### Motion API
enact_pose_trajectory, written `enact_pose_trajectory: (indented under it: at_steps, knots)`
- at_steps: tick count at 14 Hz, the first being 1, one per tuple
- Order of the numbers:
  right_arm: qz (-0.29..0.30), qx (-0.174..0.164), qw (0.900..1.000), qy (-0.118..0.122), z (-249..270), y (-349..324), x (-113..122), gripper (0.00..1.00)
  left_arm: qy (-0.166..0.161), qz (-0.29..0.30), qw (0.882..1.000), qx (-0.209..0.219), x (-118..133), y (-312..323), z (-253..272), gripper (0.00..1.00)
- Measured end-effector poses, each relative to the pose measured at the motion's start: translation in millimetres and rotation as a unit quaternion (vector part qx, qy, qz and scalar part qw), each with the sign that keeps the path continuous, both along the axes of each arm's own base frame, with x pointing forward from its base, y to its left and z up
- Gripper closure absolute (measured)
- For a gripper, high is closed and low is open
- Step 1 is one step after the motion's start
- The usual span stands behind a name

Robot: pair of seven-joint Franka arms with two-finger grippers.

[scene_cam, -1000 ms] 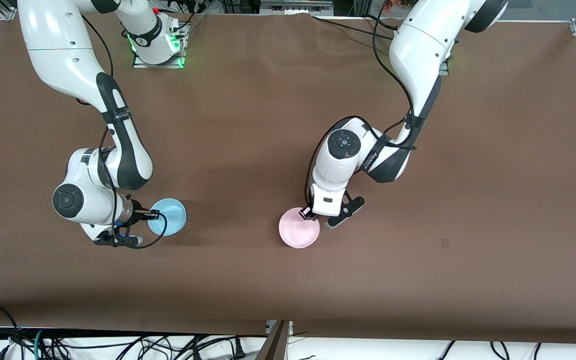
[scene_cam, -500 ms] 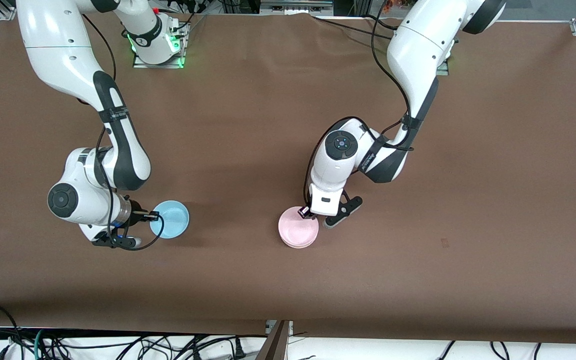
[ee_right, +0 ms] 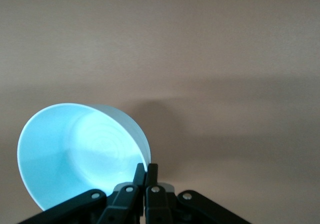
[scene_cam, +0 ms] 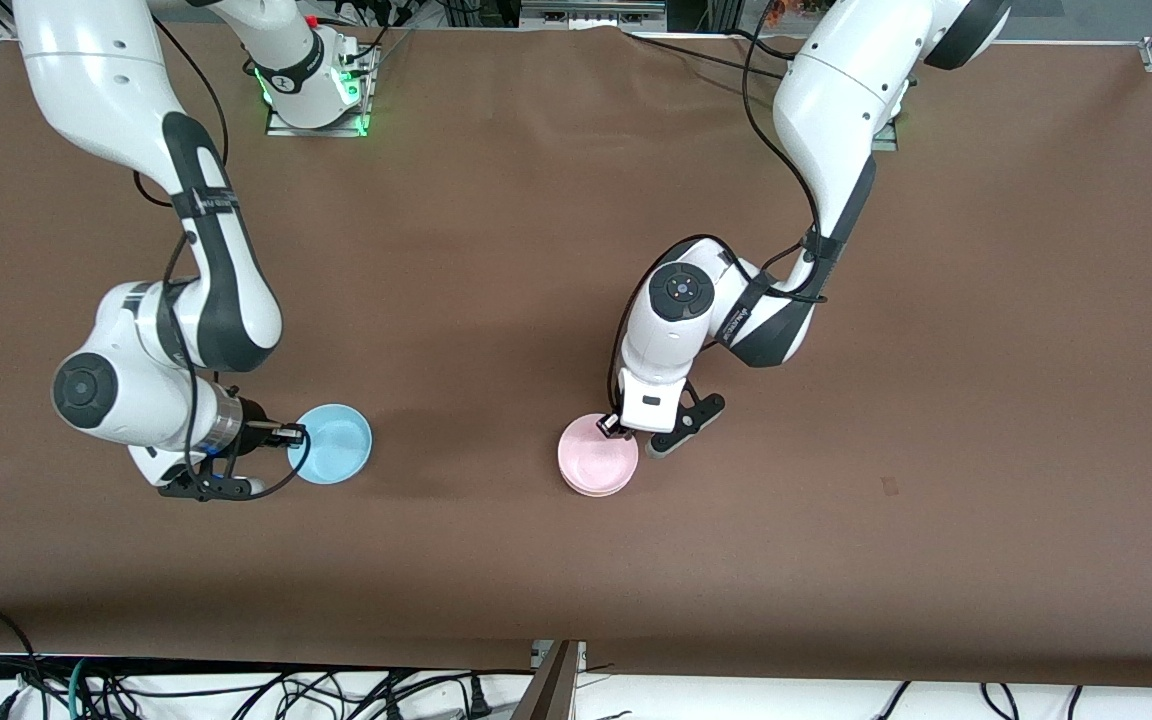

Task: Stack pink and blue bowls on white bowl
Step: 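Release the pink bowl with the left gripper while the right gripper grasps the blue bowl, then carry the blue bowl onto the stacked bowls while the left gripper withdraws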

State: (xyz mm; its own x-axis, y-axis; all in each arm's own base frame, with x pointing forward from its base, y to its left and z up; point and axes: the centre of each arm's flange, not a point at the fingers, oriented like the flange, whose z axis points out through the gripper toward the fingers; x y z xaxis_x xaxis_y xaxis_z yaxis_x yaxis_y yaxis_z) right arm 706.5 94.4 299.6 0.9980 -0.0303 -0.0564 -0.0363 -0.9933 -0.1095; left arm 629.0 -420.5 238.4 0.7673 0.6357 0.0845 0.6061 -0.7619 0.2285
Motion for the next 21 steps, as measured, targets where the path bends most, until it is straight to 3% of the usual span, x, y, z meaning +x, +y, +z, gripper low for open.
enact_pose_trajectory:
  at_steps: [1,4,12,17,21]
  knots:
    - [0.003,0.002,1.000,0.005,12.2,1.7,0.8,0.98,0.000,0.000,1.000,0.000,0.1,0.0,0.1,0.94]
    - [0.009,0.003,1.000,0.023,40.3,1.4,2.1,0.98,-0.001,0.000,1.000,0.000,0.8,0.1,1.0,0.78]
    - [0.006,0.014,0.999,0.028,92.6,-4.0,0.0,0.98,-0.013,0.002,1.000,-0.007,8.0,-2.1,15.4,0.76]
    - [-0.015,0.017,0.999,0.033,92.3,17.1,-2.8,0.98,-0.012,0.005,1.000,-0.003,15.6,-4.2,35.2,0.83]
    - [-0.024,0.024,0.999,0.033,91.4,23.3,-2.9,0.98,-0.005,0.005,1.000,0.002,14.8,-3.3,26.5,0.99]
